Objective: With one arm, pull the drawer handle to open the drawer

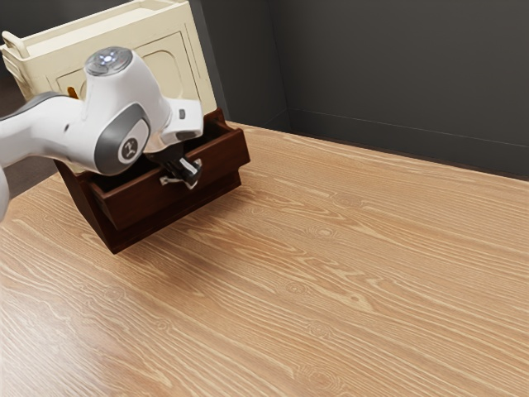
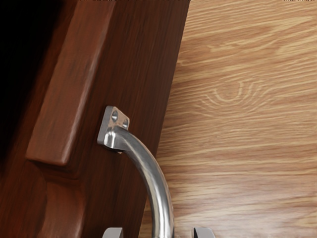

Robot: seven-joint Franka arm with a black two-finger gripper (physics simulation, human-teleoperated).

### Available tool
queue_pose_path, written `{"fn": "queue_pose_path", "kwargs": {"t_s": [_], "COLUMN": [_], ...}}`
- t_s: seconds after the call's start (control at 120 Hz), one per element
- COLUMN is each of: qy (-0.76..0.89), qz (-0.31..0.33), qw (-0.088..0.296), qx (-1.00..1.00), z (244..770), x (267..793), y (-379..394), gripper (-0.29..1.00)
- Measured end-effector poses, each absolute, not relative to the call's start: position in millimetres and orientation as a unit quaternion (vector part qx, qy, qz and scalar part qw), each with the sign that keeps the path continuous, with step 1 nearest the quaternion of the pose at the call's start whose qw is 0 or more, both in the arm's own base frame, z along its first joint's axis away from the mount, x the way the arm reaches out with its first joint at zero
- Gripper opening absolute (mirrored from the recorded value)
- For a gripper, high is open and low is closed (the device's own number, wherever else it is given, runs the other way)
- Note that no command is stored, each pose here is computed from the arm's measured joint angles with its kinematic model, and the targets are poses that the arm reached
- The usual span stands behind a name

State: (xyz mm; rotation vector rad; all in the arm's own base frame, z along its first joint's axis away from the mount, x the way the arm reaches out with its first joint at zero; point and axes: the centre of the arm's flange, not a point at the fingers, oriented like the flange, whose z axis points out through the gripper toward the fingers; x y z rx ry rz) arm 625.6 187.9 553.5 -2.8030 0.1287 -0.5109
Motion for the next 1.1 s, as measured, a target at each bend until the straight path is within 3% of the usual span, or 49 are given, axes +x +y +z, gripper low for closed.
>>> {"fn": "queue_pose_path", "kwargs": {"t_s": [0.567, 0.825, 0.925, 1.1], "qy": [0.040, 0.042, 0.042, 0.045], "qz": [-0.186, -0.185, -0.186, -0.187], "qw": [0.143, 0.140, 0.139, 0.139], "qx": [-0.971, -0.972, -0.972, -0.971], "z": [556, 550, 550, 552], "x": [616, 612, 609, 604], "y": [161, 143, 136, 122], "gripper": [0.11, 0.17, 0.10, 0.10]}}
